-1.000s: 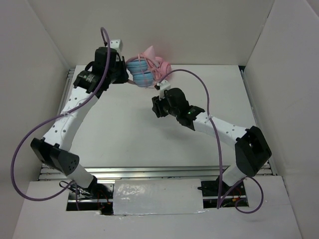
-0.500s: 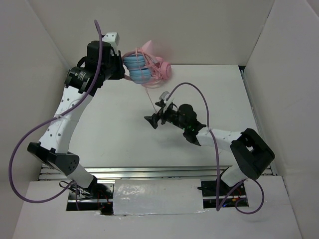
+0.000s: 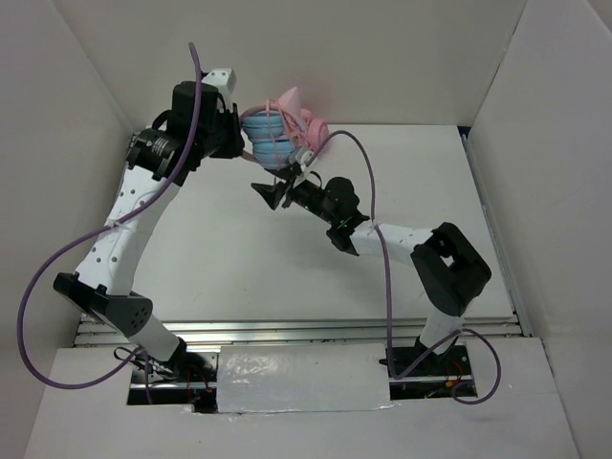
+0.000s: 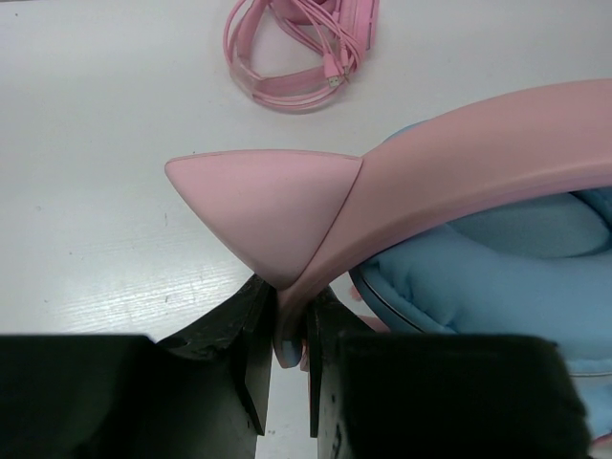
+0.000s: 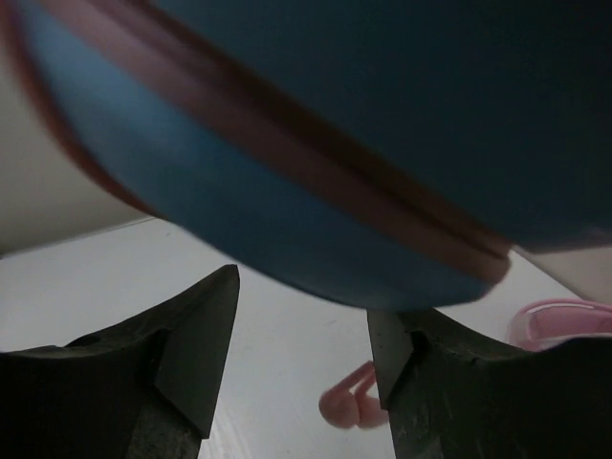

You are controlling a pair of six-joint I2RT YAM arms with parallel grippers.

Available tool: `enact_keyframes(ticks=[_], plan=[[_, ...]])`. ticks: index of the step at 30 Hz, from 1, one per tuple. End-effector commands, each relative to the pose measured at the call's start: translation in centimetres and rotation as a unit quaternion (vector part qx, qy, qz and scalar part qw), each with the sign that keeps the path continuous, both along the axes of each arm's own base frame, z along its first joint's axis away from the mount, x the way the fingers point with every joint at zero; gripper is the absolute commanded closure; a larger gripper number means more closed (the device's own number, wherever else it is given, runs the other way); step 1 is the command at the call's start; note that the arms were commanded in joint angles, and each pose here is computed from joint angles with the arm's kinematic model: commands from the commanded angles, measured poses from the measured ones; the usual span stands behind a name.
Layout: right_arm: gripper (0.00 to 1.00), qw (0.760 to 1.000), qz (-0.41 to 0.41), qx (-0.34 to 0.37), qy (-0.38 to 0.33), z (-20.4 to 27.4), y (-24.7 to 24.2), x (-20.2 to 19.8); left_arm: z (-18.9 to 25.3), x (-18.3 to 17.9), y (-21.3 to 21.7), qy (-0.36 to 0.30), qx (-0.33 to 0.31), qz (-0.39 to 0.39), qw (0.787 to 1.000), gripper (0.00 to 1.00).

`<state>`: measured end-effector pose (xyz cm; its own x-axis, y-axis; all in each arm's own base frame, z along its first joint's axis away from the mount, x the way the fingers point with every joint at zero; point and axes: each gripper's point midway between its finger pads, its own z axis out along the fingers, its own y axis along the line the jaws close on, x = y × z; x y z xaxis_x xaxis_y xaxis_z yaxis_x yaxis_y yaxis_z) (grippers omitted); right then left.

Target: Wrap the headphones

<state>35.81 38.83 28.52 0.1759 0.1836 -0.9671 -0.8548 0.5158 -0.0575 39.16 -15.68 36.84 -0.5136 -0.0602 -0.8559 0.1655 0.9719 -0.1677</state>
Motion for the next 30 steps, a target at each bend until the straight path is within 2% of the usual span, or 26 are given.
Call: enact_keyframes(ticks=[1, 2, 4, 5, 6, 8, 11, 15, 22, 23, 25, 26, 27, 29, 30], plan=[[0.36, 0.999, -0.024, 0.037, -0.026, 2.0, 0.5, 1.9, 6.6, -0.3, -0.2, -0.086, -0.036, -0.006, 0.996, 1.00], [0.36, 0.998, -0.027, 0.040, -0.031, 2.5, 0.7, 2.3, 6.6, -0.3, 0.0, -0.086, -0.031, -0.004, 0.996, 1.00], [0.45, 0.999, -0.032, 0.033, -0.027, 2.3, 0.8, 3.0, 6.6, -0.4, 0.5, -0.085, -0.025, 0.006, 0.996, 1.00], [0.52, 0.999, -0.034, 0.024, -0.018, 1.8, 0.7, 3.2, 6.7, -0.4, 0.6, -0.086, -0.024, 0.007, 0.996, 1.00], [0.65, 0.999, -0.030, 0.021, -0.017, 1.7, 0.6, 3.0, 6.7, -0.4, 0.7, -0.088, -0.024, 0.009, 0.996, 1.00], [0.83, 0.999, -0.030, 0.015, -0.010, 0.4, 0.1, 2.4, 7.1, -0.6, 0.7, -0.095, -0.026, 0.007, 0.995, 1.00], [1.00, 0.998, -0.043, 0.031, -0.020, 0.3, -1.3, 1.4, 7.0, -0.6, 0.5, -0.094, -0.029, 0.003, 0.995, 1.00], [1.00, 0.998, -0.056, 0.038, -0.018, 0.6, -3.1, 0.5, 6.7, -0.7, 0.8, -0.093, -0.026, 0.008, 0.995, 1.00], [1.00, 0.991, -0.125, 0.054, -0.010, 0.3, -8.3, 0.2, 5.6, -0.7, 1.7, -0.087, -0.017, 0.027, 0.996, 1.00], [1.00, 0.991, -0.116, 0.064, -0.008, 1.0, -8.6, -0.3, 5.0, -0.6, 1.9, -0.084, -0.014, 0.031, 0.996, 1.00], [1.00, 0.996, -0.073, 0.028, -0.030, 0.8, -8.2, -2.2, 4.8, -0.6, 1.9, -0.084, -0.017, 0.032, 0.996, 1.00], [1.00, 0.999, -0.039, -0.001, -0.020, -0.6, -7.6, -3.4, 4.6, -0.4, 1.9, -0.081, -0.017, 0.032, 0.996, 1.00], [0.89, 0.999, -0.020, -0.011, -0.035, -0.1, -7.5, -4.4, 4.5, -0.3, 1.8, -0.079, -0.017, 0.030, 0.996, 1.00], [0.52, 0.999, 0.004, -0.028, -0.033, -0.5, -7.2, -5.4, 4.5, -0.1, 1.6, -0.078, -0.018, 0.027, 0.996, 1.00], [0.09, 0.998, 0.020, -0.039, -0.042, -0.5, -7.0, -6.1, 4.4, 0.0, 1.6, -0.074, -0.018, 0.027, 0.997, 1.00]])
